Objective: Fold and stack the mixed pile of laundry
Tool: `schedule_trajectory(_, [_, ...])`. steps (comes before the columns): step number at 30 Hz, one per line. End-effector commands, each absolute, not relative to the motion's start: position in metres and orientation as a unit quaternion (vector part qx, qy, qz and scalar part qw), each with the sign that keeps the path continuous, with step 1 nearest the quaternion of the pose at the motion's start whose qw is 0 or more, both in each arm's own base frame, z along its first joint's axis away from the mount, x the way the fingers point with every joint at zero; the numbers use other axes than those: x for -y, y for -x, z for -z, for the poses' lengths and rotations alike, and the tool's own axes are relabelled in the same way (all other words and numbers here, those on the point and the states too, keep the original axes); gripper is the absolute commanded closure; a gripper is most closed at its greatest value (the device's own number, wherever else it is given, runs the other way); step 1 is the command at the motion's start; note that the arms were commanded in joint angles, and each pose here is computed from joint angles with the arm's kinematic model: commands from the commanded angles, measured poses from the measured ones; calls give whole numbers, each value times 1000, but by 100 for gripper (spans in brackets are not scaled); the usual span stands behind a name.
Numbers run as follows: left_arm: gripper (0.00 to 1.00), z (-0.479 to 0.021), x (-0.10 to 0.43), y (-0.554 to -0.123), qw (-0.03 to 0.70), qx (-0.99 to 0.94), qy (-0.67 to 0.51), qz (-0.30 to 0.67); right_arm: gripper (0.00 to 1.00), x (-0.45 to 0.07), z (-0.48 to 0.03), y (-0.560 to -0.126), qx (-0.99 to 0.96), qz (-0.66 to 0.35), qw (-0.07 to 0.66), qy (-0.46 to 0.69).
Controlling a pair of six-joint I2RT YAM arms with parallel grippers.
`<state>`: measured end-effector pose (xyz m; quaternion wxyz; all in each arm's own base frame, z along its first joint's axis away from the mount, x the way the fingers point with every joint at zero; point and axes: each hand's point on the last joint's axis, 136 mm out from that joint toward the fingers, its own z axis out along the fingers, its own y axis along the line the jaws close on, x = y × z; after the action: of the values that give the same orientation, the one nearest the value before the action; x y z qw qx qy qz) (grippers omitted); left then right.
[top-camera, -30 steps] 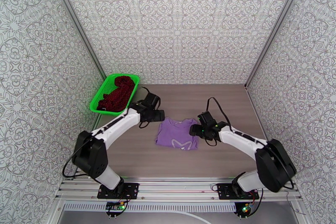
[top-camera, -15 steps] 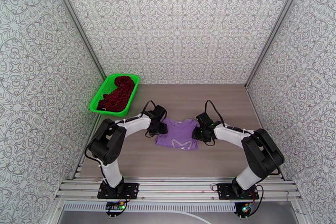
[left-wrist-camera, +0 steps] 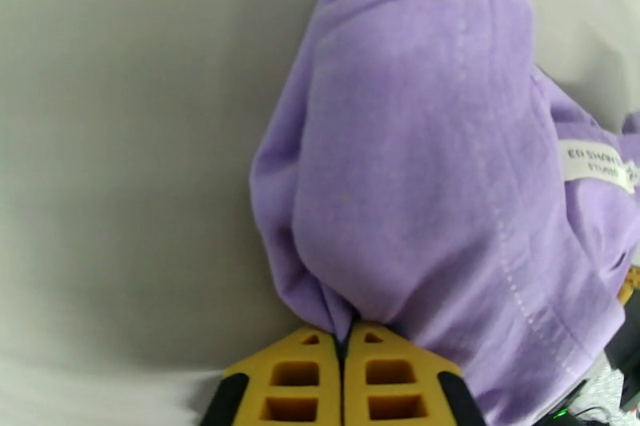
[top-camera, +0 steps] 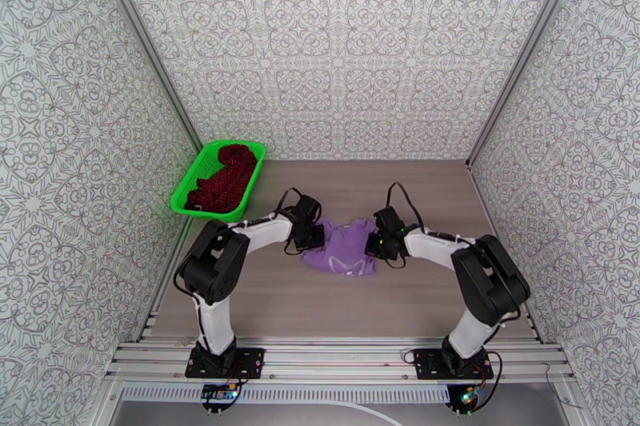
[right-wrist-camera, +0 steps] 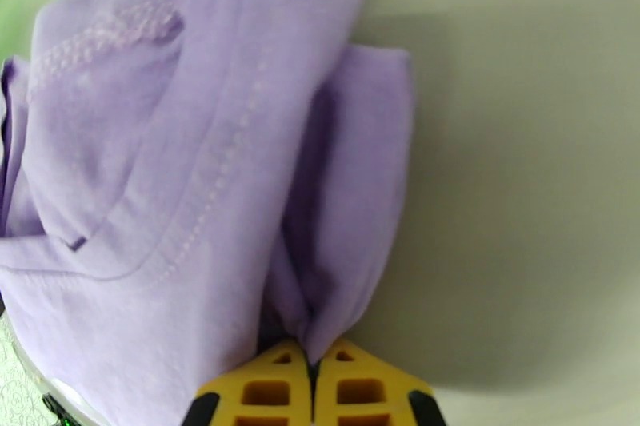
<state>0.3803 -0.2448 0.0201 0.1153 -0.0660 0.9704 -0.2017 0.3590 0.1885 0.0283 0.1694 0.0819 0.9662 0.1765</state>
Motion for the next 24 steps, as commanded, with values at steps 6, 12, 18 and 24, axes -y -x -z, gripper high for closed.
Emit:
schedule_trajectory(6, [100,-6,206,-487,164,-970,81,157,100,-175,-50,-469,-952,-173,239,-79])
schedule_trajectory(12, [100,-12,190,-559,201,-966,75,141,100,-160,-44,-525,-942,-183,256,-117])
schedule_trajectory(18, [100,-12,186,-606,221,-957,90,167,100,-156,-39,-568,-936,-186,273,-122])
schedule_trajectory(24, [96,-4,194,-626,222,-941,110,231,100,-160,-33,-600,-934,-187,279,-119])
